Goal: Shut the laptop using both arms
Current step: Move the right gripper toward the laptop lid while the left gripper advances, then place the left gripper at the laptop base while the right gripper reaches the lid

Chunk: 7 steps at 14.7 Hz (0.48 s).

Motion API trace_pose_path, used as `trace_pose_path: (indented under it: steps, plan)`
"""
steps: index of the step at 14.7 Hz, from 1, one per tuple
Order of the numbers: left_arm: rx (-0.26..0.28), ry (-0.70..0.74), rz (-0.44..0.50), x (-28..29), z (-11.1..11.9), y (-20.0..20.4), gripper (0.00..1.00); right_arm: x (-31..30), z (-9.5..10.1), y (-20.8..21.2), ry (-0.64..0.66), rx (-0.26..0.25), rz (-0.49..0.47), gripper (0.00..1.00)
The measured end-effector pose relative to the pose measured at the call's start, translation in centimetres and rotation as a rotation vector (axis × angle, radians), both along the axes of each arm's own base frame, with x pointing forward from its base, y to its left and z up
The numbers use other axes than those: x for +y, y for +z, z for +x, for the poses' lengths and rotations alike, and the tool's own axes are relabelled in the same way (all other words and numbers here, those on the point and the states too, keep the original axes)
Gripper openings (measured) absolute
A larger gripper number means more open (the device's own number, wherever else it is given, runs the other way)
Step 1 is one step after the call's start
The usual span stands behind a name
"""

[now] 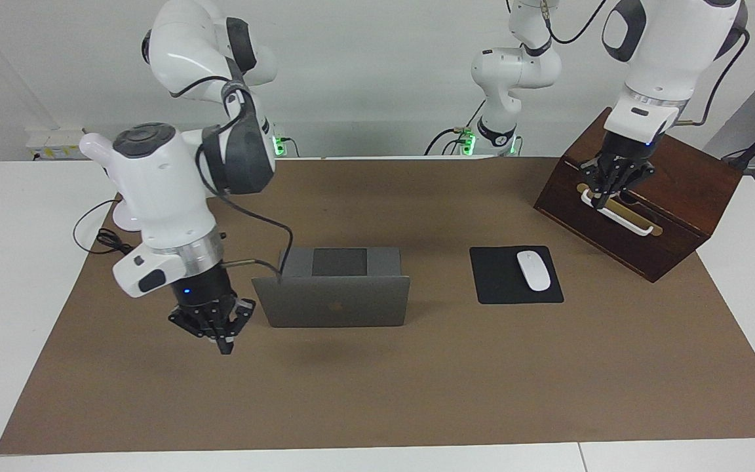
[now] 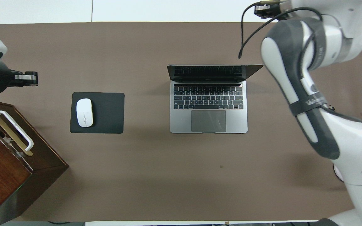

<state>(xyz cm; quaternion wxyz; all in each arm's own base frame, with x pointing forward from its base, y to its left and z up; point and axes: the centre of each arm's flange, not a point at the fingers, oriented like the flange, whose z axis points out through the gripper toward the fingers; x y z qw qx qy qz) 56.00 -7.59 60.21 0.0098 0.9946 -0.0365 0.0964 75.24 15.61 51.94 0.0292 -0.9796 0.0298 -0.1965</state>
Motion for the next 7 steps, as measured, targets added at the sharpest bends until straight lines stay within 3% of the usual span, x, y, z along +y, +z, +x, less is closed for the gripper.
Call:
trace_pose_path:
  steps: [3,7]
  plan:
    - [-0.077,-0.052,-0.043,-3.6,-1.1,-2.2,0.01,4.7,-1.1,-0.3,-0.012,0.005,0.009,0.01]
    - [-0.166,-0.116,-0.095,-7.8,-4.4,-5.4,0.01,6.0,-1.6,-0.5,-0.012,0.022,0.012,0.01]
